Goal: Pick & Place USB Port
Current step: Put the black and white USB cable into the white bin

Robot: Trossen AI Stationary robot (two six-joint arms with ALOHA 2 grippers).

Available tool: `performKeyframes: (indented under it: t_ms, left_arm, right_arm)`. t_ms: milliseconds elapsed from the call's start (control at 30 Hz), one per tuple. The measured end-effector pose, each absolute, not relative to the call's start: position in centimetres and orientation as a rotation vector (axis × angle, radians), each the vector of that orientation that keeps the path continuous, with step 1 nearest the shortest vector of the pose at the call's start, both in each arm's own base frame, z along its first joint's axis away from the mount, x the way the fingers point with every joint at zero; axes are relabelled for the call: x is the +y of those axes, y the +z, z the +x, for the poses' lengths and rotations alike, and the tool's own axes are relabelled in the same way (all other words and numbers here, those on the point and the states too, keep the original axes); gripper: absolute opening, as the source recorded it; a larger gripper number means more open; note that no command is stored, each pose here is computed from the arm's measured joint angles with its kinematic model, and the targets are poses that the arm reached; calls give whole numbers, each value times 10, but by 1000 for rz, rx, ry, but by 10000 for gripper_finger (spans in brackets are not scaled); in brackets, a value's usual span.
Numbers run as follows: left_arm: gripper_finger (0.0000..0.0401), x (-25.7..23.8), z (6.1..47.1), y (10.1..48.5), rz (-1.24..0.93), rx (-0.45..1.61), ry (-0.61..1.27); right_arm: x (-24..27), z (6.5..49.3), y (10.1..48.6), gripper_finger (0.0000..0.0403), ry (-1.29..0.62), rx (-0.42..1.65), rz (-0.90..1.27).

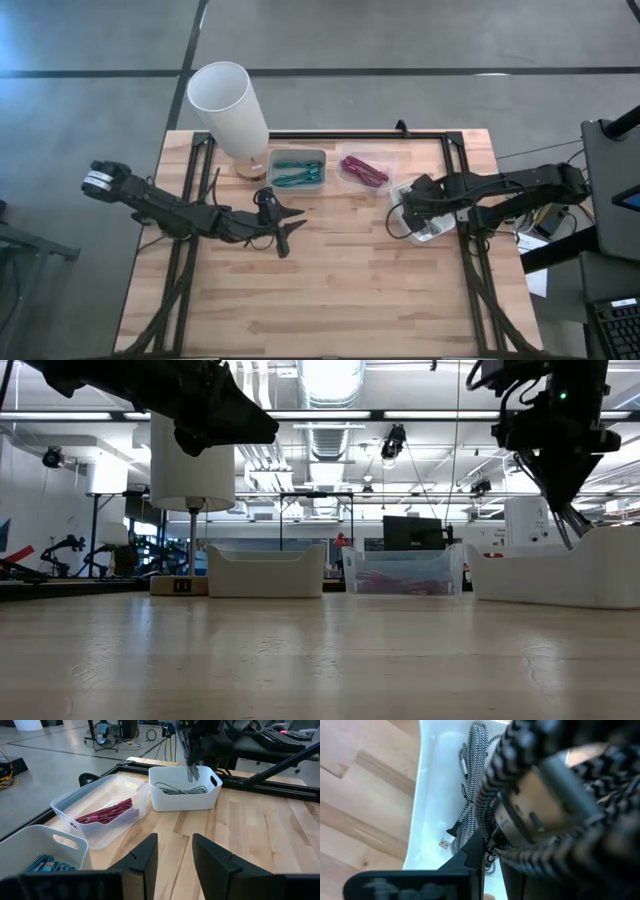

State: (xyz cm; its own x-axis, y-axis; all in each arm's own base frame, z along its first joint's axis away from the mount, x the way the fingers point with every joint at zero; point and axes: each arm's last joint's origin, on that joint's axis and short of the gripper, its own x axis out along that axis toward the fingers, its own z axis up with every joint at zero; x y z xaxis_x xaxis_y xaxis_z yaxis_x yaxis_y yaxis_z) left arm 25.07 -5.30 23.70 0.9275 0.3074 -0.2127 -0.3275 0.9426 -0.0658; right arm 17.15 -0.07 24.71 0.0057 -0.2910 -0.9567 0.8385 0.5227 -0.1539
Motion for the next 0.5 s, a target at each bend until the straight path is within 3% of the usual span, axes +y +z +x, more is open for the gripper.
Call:
performKeyframes:
  t_ms: [500]
  left_arm:
    - [122, -53, 251, 237, -101, 203, 326]
  right_arm:
    - [1, 180, 212, 34, -958, 1368, 540]
